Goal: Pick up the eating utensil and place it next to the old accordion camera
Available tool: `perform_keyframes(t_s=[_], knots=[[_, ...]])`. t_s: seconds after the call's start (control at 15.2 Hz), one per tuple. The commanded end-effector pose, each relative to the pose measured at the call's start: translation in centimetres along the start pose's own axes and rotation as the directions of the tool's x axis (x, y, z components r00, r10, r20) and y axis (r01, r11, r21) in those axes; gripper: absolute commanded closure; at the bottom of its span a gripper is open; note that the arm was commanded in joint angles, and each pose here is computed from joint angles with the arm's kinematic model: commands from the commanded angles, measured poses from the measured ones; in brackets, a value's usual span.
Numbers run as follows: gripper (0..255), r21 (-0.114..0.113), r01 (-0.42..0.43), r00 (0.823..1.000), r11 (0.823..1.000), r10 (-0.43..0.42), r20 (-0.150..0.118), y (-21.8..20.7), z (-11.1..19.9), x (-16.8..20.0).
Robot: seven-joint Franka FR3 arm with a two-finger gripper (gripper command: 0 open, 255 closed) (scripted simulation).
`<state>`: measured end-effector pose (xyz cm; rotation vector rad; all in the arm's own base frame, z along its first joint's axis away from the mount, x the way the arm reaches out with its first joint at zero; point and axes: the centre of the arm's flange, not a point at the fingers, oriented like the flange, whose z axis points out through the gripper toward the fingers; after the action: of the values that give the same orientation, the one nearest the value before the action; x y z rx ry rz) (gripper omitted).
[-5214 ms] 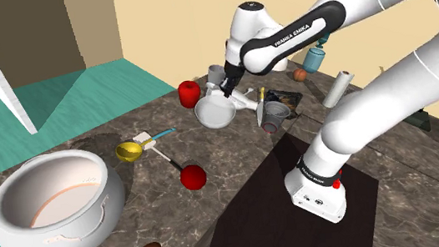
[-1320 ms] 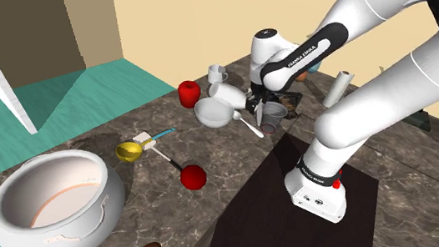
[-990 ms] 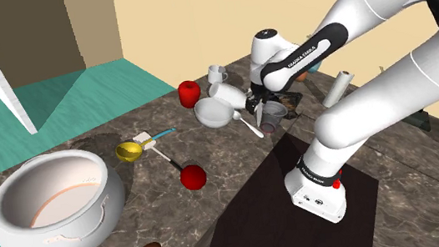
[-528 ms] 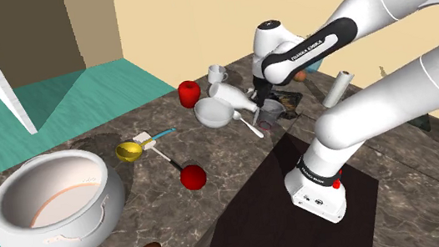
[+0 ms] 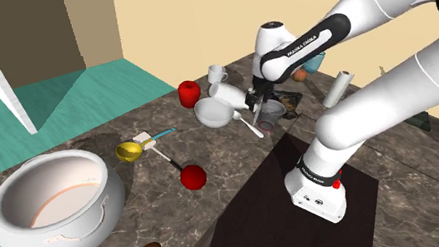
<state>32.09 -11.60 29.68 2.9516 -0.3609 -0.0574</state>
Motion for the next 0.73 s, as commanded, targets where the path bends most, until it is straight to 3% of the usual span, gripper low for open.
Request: perform_keyframes(t_s=[0.0,0.13,0.26,0.33,0.66], knots=[[0,0.087,-0.1,0.995,0.991,0.101,-0.013,0.5,2.1,1.3],[0,0.179,-0.195,0.979,0.964,0.201,-0.015,0.9,4.2,2.4],[0,0.268,-0.286,0.954,0.92,0.299,-0.007,1.2,6.3,3.5],[0,0.286,-0.304,0.948,0.909,0.318,-0.005,1.3,6.7,3.8],[0,0.286,-0.304,0.948,0.909,0.318,-0.005,0.5,9.2,4.0]])
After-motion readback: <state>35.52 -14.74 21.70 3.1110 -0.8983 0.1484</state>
